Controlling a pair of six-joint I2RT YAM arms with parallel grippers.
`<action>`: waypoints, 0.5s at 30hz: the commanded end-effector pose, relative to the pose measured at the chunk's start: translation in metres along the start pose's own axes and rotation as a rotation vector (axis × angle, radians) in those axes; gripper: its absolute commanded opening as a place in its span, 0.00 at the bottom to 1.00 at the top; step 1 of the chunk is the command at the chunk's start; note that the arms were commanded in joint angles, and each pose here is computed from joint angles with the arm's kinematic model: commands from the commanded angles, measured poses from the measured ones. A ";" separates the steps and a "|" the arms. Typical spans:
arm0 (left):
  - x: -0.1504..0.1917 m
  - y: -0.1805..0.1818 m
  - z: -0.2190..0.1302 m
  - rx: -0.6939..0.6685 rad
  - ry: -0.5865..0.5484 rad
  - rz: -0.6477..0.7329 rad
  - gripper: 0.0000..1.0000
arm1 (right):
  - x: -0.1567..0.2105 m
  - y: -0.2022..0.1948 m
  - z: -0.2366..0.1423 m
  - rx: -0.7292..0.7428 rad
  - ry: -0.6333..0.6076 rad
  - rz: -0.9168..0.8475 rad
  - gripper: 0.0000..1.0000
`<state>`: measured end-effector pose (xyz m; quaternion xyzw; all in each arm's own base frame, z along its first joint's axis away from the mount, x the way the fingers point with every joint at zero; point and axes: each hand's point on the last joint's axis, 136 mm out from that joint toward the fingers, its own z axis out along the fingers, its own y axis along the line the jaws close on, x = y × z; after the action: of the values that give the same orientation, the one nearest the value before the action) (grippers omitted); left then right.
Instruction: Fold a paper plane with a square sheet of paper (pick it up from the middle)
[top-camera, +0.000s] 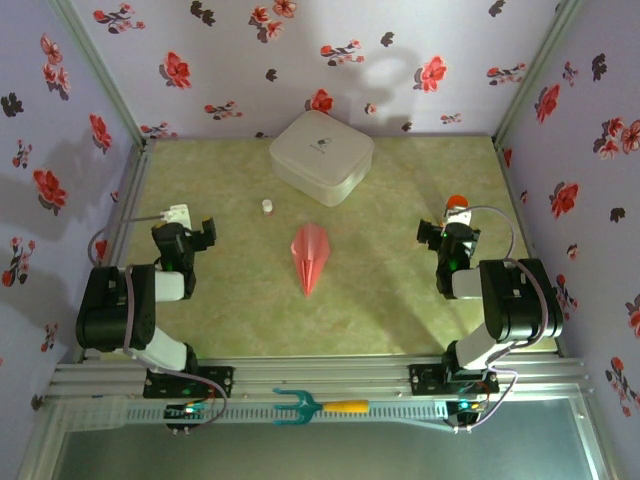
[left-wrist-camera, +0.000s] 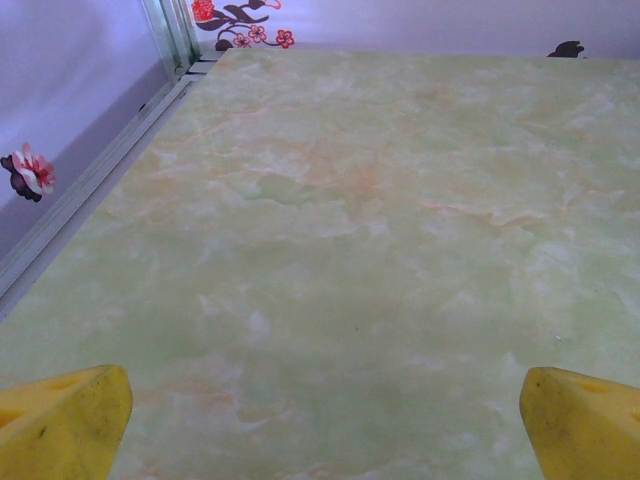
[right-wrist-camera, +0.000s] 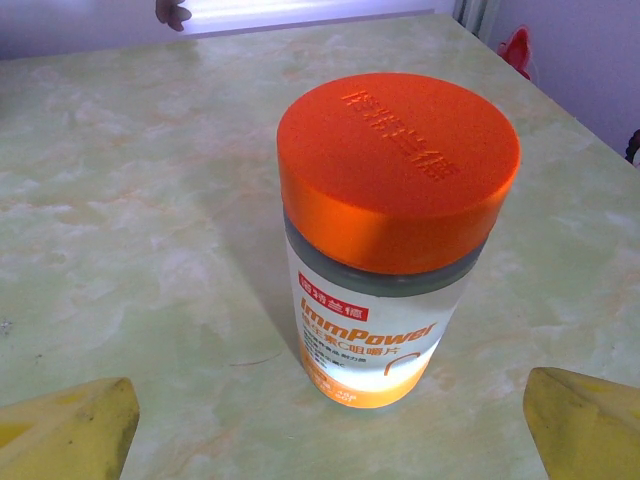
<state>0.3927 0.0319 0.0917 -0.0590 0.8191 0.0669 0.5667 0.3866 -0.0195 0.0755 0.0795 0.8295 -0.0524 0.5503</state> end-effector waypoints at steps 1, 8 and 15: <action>-0.006 -0.002 0.000 0.011 -0.027 -0.013 1.00 | -0.014 -0.004 0.001 0.025 -0.041 0.030 0.99; -0.005 -0.002 0.000 0.011 -0.026 -0.013 1.00 | -0.014 -0.004 0.001 0.024 -0.041 0.029 0.99; -0.006 -0.002 0.000 0.010 -0.027 -0.013 1.00 | -0.015 -0.004 0.002 0.023 -0.042 0.030 0.99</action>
<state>0.3927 0.0319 0.0917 -0.0590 0.8191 0.0669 0.5667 0.3866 -0.0195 0.0755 0.0795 0.8295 -0.0524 0.5503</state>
